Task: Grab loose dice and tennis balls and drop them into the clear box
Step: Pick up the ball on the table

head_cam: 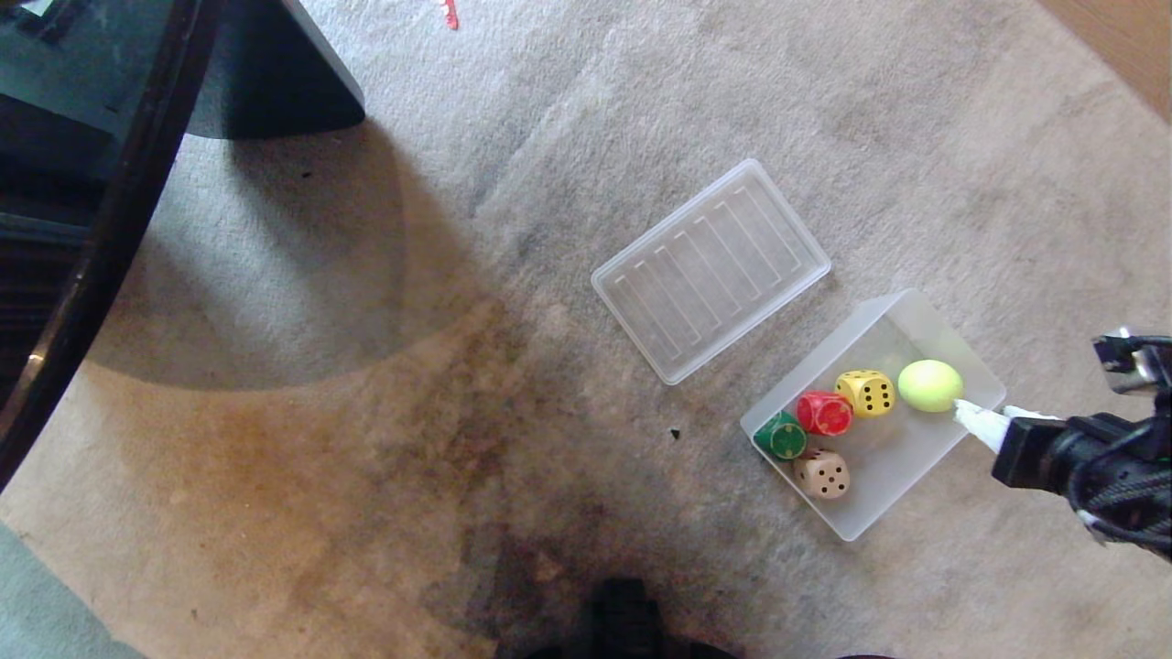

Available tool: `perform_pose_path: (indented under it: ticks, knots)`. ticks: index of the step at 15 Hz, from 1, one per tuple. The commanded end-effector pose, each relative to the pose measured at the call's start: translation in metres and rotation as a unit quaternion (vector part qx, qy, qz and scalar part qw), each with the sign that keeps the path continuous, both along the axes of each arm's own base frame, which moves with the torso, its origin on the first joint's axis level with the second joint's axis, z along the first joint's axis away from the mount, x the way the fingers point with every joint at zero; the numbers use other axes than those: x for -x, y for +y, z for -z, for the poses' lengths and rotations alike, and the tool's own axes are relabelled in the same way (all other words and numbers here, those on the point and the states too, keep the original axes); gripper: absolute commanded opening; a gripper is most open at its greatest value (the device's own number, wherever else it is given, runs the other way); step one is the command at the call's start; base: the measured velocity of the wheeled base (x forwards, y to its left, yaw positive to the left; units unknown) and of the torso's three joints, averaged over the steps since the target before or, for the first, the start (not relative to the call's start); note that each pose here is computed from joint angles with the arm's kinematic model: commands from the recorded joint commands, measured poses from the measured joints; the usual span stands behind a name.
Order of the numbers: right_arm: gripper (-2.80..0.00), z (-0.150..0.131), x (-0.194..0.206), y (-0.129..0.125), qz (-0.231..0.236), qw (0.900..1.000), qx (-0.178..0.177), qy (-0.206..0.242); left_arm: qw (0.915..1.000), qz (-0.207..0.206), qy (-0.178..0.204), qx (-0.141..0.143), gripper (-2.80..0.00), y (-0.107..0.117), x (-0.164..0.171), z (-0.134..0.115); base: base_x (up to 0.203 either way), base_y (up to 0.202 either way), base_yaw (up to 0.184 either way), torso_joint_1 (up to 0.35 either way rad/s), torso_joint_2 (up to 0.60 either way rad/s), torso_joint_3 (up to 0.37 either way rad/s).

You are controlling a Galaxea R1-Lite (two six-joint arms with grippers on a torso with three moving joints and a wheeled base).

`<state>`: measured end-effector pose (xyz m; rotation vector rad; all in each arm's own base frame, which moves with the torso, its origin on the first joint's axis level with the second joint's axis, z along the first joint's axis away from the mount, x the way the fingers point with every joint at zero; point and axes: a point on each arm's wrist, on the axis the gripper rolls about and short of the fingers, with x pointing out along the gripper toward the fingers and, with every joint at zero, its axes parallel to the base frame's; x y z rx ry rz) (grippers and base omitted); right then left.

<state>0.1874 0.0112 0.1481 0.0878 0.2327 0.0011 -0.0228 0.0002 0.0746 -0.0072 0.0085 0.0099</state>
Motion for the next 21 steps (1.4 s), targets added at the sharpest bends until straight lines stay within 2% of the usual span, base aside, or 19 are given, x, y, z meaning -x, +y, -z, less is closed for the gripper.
perform_pose_path:
  ticks: [1, 3, 6, 10, 11, 14, 15, 21]
  knots:
    - [-2.8, -0.023, 0.073, -0.005, -0.002, 0.999, 0.005, -0.034, 1.0, 0.0, 0.0, 0.0, -2.8, 0.0, 0.0, 0.0, 0.0, 0.0, 0.0, 0.0, 0.0, 0.0]
    - [-2.8, -0.013, 0.12, -0.008, -0.003, 1.0, 0.019, -0.013, 1.0, 0.0, 0.001, 0.0, -2.8, 0.0, 0.0, 0.0, 0.0, 0.0, 0.0, 0.0, 0.0, 0.0]
    - [-2.8, 0.019, 0.176, -0.012, -0.002, 0.998, 0.037, 0.042, 1.0, 0.0, 0.0, 0.0, -2.8, 0.0, 0.0, 0.0, 0.0, 0.0, 0.0, 0.0, 0.0, 0.0]
    - [-2.8, 0.055, 0.203, -0.012, 0.016, 0.997, 0.058, 0.051, 1.0, 0.0, 0.0, 0.0, -2.8, 0.0, 0.0, 0.0, 0.0, 0.0, 0.0, 0.0, 0.0, 0.0]
    - [-2.8, 0.066, 0.204, -0.012, 0.015, 0.997, 0.054, 0.049, 1.0, 0.0, 0.0, 0.0, -2.8, 0.0, 0.0, 0.0, 0.0, 0.0, 0.0, 0.0, 0.0, 0.0]
    - [-2.8, 0.072, 0.216, -0.011, -0.005, 0.997, 0.067, -0.042, 1.0, 0.0, 0.0, 0.0, -2.8, 0.0, 0.0, 0.0, 0.0, 0.0, 0.0, 0.0, 0.0, 0.0]
    - [-2.8, 0.073, 0.217, -0.011, -0.016, 0.995, 0.079, -0.058, 1.0, 0.0, 0.001, 0.0, -2.8, 0.0, 0.0, 0.0, 0.0, 0.0, 0.0, 0.0, 0.0, 0.0]
    - [-2.8, 0.073, 0.217, -0.011, -0.016, 0.995, 0.082, -0.057, 1.0, 0.0, 0.0, 0.0, -2.8, 0.0, 0.0, 0.0, 0.0, 0.0, 0.0, 0.0, 0.0, 0.0]
